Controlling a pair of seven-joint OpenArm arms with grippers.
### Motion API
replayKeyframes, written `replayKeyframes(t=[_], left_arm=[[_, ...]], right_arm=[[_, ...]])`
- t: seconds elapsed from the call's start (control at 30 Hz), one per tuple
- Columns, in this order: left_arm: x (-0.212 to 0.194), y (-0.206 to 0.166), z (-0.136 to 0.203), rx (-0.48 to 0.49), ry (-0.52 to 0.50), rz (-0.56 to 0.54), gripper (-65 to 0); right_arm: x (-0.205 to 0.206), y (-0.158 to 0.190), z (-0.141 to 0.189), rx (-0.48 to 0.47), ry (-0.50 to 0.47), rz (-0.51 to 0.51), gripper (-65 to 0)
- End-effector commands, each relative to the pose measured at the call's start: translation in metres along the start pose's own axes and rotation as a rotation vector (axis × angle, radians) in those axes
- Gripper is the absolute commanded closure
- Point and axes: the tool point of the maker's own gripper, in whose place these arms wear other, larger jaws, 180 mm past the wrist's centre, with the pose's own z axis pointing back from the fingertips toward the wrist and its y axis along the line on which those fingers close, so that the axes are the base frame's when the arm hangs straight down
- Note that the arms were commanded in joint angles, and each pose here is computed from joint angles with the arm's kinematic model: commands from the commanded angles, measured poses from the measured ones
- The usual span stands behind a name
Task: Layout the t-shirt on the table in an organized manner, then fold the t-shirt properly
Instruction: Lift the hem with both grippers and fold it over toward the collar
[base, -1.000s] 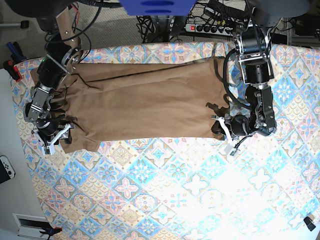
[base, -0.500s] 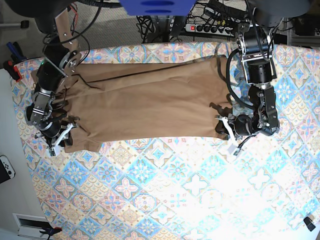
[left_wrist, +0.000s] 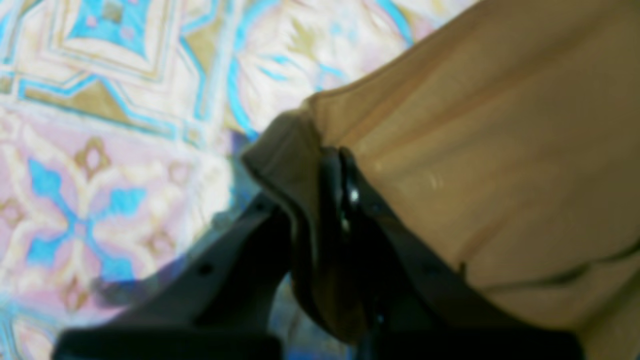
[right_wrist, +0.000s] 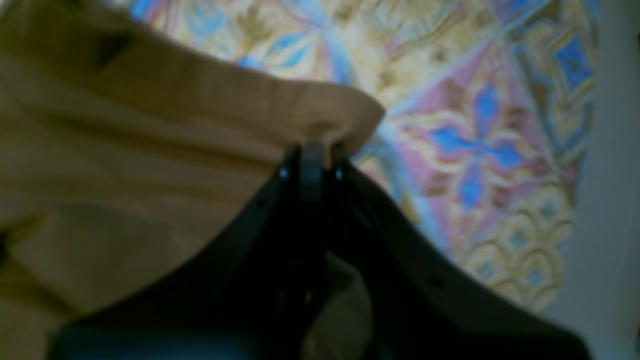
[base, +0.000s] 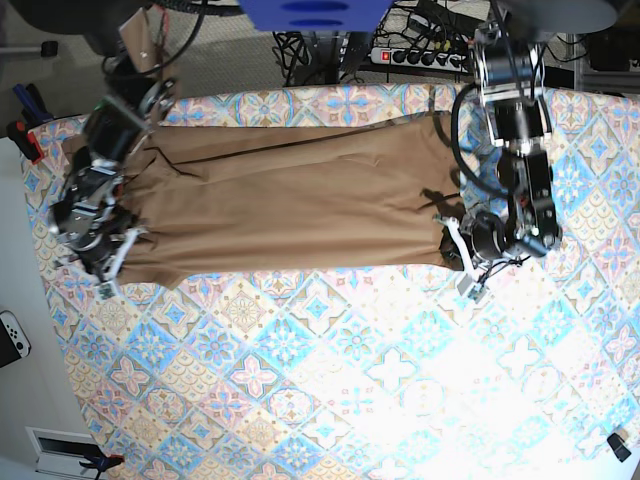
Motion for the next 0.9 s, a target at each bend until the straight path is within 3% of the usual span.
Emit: replayKeyframes(t=[0.0, 0.23, 0.47, 0.87], left_arm=[[0.025, 0.009, 0.015, 0.045, -0.071, -0.037, 0.0], [0.02, 0.001, 0.028, 0.067, -0.087, -0.077, 0.0], [0.007, 0.017, 0.052, 0.141, -0.122, -0.025, 0.0], [-0.008, -0.006, 0.076, 0.17, -0.121, -0.109, 0.0]], right_arm=[[0.029, -0.023, 0.009, -0.058, -0.077, 0.006, 0.0], [0.029, -0.023, 0.022, -0.097, -0.098, 0.027, 0.0], [0.038, -0.026, 0.047, -0.174, -0.155, 0.011, 0.0], [0.029, -0.012, 0.074, -0.228, -0.173, 0.007, 0.0]])
